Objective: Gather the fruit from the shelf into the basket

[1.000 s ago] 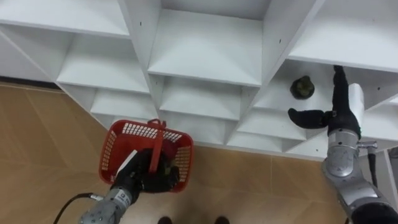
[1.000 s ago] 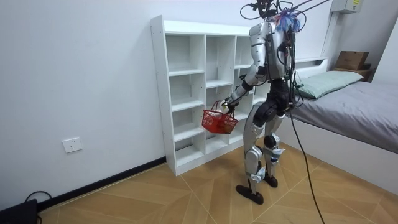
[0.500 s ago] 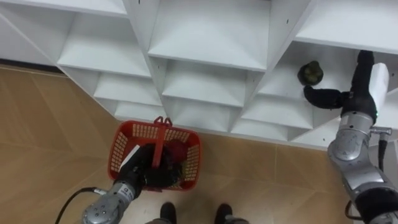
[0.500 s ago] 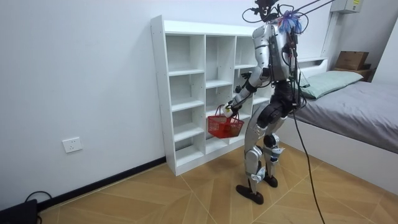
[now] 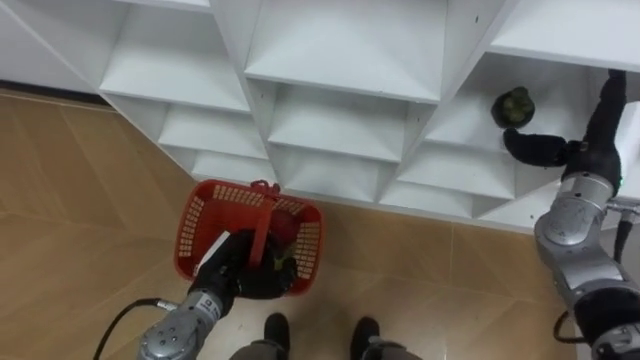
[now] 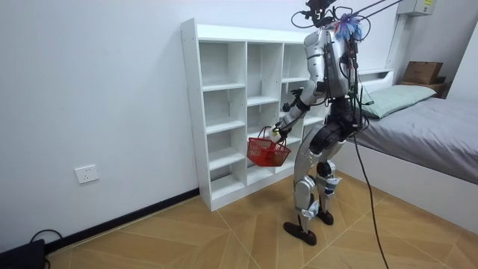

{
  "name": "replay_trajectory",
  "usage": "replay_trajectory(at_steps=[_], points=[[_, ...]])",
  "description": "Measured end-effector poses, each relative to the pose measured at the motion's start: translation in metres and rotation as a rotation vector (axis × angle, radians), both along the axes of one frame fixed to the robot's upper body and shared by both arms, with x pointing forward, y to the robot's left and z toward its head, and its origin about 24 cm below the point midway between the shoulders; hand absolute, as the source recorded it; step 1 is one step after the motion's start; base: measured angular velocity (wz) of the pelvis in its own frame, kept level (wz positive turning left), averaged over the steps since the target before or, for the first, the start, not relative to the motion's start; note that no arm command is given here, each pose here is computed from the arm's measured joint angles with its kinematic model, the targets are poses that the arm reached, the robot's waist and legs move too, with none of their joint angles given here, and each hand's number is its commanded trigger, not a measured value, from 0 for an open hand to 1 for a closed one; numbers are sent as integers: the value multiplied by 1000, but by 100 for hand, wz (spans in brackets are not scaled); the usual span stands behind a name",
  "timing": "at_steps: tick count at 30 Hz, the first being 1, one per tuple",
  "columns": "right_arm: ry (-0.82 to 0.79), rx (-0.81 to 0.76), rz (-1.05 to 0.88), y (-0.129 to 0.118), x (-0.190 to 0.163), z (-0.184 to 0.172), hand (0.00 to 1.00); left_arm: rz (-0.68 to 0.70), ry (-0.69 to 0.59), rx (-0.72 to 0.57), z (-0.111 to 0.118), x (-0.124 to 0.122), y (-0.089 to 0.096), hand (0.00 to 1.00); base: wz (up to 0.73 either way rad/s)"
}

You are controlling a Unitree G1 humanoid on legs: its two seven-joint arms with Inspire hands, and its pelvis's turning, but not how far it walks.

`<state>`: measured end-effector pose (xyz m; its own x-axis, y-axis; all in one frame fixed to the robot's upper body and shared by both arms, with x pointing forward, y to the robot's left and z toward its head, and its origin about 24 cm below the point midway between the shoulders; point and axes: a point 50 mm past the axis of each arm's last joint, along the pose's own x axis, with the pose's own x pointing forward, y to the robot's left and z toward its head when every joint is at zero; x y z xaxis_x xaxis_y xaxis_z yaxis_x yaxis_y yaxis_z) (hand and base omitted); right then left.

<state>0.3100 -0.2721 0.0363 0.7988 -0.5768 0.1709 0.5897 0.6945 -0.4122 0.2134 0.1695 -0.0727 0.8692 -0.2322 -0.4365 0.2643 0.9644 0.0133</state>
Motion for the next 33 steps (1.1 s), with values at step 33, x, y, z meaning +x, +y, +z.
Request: replay_trajectory(at_steps=[33], points=[[-49, -12, 67, 11, 18, 21, 0, -32, -40, -1, 10, 23, -15, 100, -1]])
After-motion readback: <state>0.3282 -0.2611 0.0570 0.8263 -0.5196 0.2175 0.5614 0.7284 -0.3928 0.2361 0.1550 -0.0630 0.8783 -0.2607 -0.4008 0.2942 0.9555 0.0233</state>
